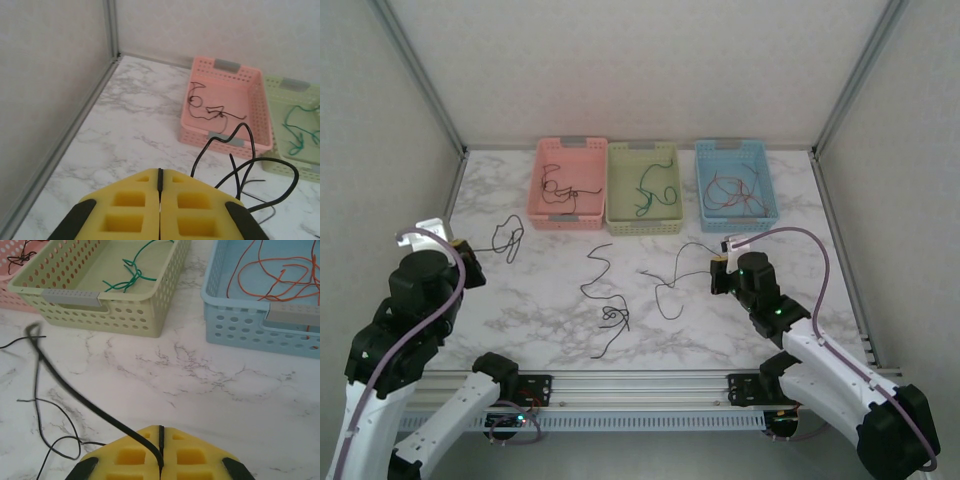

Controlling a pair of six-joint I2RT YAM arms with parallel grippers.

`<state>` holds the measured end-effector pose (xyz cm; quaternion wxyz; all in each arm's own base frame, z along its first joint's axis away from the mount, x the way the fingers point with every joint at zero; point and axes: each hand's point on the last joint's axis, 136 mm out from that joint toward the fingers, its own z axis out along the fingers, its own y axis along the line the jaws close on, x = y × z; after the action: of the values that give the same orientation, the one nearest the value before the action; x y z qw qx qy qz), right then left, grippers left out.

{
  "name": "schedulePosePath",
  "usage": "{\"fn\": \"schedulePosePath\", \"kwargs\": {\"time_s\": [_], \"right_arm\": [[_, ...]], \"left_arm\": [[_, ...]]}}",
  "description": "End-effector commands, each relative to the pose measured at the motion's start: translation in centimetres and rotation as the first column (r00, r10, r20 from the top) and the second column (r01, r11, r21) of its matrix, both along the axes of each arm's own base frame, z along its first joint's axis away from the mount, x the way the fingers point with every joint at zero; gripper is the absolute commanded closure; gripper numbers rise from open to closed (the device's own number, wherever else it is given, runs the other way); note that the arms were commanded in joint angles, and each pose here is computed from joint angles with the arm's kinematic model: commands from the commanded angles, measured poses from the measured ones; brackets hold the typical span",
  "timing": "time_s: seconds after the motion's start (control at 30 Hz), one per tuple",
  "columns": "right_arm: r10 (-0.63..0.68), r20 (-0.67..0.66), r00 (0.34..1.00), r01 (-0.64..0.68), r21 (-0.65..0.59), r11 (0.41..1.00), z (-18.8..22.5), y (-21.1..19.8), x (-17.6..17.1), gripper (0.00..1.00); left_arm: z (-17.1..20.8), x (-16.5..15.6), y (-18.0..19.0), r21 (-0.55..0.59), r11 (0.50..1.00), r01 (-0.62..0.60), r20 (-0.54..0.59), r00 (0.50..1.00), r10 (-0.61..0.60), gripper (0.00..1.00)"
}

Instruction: Untangle the cables

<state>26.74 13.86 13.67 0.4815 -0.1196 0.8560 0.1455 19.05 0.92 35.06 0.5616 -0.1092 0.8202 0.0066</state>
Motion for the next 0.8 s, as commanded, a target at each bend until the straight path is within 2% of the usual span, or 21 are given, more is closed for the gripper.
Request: {"fn": "schedulePosePath", "kwargs": {"time_s": [0.0,0.17,0.27,0.47,0.57,0.67,0.77], "right_arm": [[-0.018,-0.006,1.0,0.018,0.019,1.0,-0.4,-0.3,-0.3,1.0],[-0.023,-0.006,1.0,0.023,0.035,0.999,-0.8,-0.5,-0.6,1.0],[-0.024,0.009,1.0,0.024,0.042,0.999,-0.6,-0.5,-0.6,1.0],[-0.017,0.006,1.0,0.017,0.043,0.999,-0.6,-0.4,-0.7,1.0],[-0.018,0.018,1.0,0.017,0.055,0.998,-0.3,-0.4,-0.7,1.0],[-0.018,0.02,1.0,0.016,0.053,0.998,-0.2,-0.4,-0.7,1.0],[-0.015,0.021,1.0,0.014,0.058,0.998,-0.1,-0.4,-0.8,1.0]], "left_arm": [[1.6,1.7,-3.7,-0.076,0.984,0.163,0.026,0.987,-0.161,1.0],[3.3,4.0,-7.8,-0.168,0.937,0.305,0.004,0.951,-0.309,1.0],[4.0,5.5,-8.9,-0.198,0.928,0.315,-0.005,0.947,-0.322,1.0],[4.1,10.2,-10.0,-0.213,0.943,0.255,-0.028,0.963,-0.266,1.0],[3.7,13.6,-10.3,-0.205,0.959,0.197,-0.057,0.975,-0.213,1.0],[2.7,17.2,-10.9,-0.245,0.955,0.169,-0.073,0.979,-0.192,1.0],[0.7,21.2,-9.2,-0.231,0.971,0.063,-0.108,0.99,-0.09,1.0]]}}
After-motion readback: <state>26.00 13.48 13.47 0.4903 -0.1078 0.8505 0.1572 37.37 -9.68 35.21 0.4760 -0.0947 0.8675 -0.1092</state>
